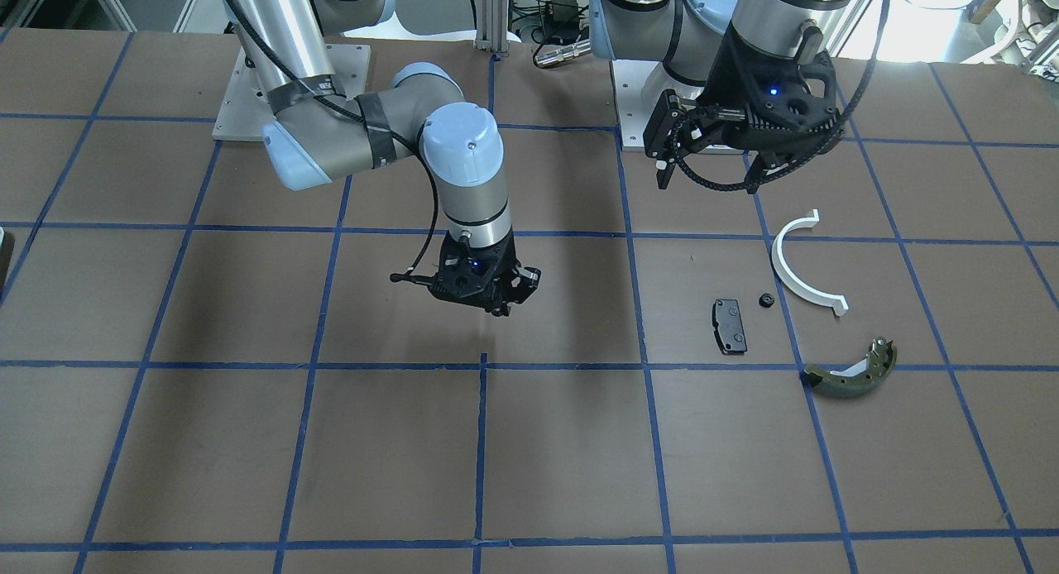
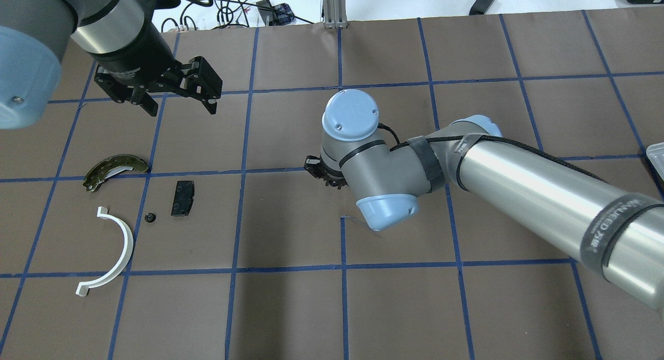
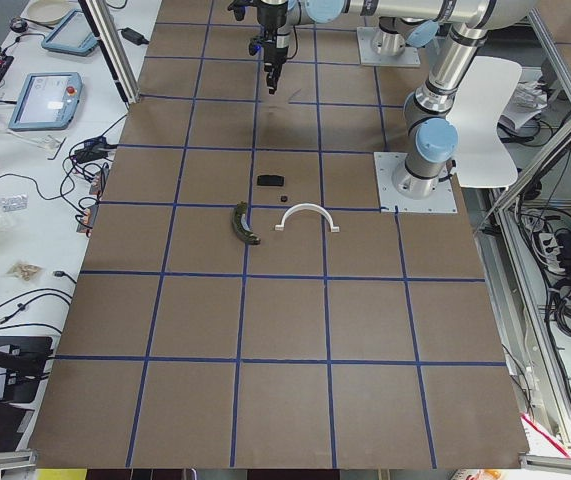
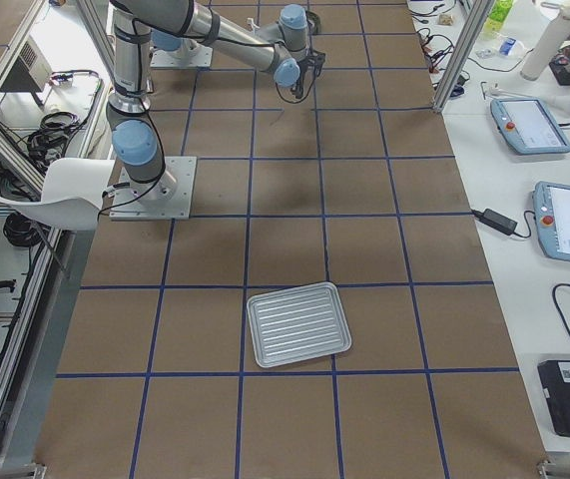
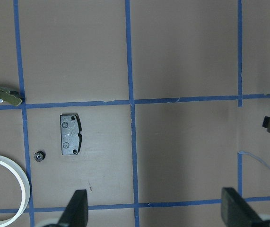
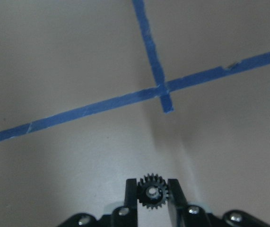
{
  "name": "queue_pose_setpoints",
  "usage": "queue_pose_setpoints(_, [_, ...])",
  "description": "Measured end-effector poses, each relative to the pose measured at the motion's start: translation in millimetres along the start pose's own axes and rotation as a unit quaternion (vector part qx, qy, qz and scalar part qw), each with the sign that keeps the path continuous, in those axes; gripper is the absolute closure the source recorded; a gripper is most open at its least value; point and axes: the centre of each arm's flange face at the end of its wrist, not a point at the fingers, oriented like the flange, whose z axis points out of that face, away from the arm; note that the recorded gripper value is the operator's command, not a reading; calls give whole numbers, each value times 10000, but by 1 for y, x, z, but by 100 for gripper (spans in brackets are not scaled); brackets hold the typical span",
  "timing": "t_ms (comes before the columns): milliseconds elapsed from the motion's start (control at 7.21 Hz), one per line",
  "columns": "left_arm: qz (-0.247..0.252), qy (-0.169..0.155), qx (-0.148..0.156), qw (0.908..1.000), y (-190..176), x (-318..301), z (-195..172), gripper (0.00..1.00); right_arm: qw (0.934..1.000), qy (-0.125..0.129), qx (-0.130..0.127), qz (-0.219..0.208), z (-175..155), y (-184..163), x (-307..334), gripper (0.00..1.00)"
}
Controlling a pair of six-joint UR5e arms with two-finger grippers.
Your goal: Place bearing gear from tray to pile
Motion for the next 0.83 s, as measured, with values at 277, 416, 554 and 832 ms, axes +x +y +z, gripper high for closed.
queue_pose_setpoints(277, [-13, -1, -14, 10000, -4, -1, 4, 0, 10000, -3, -15, -22, 8, 26, -17, 0])
queue_pose_setpoints(416, [-3, -7, -35, 10000, -5, -1, 7, 0, 10000, 17, -28, -22, 9, 29, -18, 0])
queue_pose_setpoints(554, [0, -6, -74, 10000, -6, -1, 11, 0, 10000, 13, -9, -26, 7, 24, -15, 0])
queue_pose_setpoints(832, [11, 11, -289, 9996, -6, -1, 35, 0, 9998, -35, 148, -158, -22, -13, 10, 0])
